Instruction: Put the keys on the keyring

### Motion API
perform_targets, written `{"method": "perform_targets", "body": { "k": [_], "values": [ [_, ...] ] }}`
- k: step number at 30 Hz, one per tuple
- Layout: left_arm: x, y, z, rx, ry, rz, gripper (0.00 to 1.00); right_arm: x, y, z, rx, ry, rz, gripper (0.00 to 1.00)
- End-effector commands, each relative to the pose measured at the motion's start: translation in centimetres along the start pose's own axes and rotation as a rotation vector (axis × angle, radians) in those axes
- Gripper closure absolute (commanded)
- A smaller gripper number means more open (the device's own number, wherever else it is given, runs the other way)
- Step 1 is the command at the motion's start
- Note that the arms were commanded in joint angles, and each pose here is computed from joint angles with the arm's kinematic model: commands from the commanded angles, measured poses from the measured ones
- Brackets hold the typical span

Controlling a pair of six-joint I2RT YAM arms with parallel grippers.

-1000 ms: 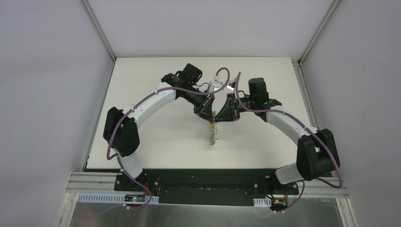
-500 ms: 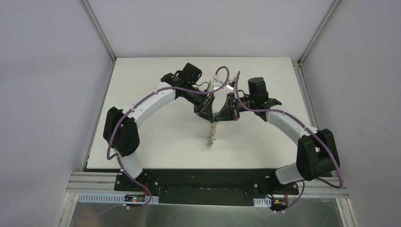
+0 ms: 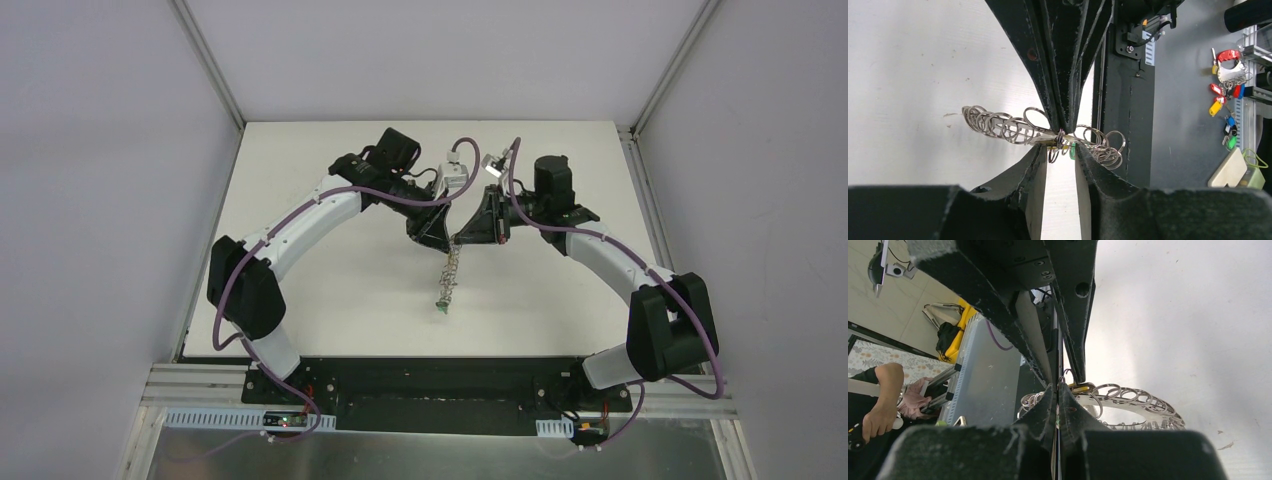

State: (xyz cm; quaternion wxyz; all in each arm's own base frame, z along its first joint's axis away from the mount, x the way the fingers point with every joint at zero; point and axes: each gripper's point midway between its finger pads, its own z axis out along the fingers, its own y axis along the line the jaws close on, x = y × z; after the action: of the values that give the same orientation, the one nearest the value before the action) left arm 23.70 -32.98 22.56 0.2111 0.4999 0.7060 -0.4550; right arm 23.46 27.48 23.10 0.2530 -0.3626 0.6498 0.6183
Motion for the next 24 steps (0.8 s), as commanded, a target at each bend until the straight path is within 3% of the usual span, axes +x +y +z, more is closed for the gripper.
{"method": "perform_targets", "body": {
  "k": [1,8,24],
  "values": [
    [-0.7,-0.7,-1.0,-0.020,-0.020,0.088,0.75,-1.3,1.4,-0.4,-0.045,-0.019,-0.047,1.00],
    [-0.5,-0.7,-0.8,-0.009,-0.003,0.087,1.00,-1.6,1.2,-0.4,-0.041,-0.024,-0.034,1.00],
    [0.3,0.2,0.2,-0.099,0.061,0.145,1.00,-1.9,-1.5,-0.2,0.045,-0.050,0.067,1.00]
  ]
}}
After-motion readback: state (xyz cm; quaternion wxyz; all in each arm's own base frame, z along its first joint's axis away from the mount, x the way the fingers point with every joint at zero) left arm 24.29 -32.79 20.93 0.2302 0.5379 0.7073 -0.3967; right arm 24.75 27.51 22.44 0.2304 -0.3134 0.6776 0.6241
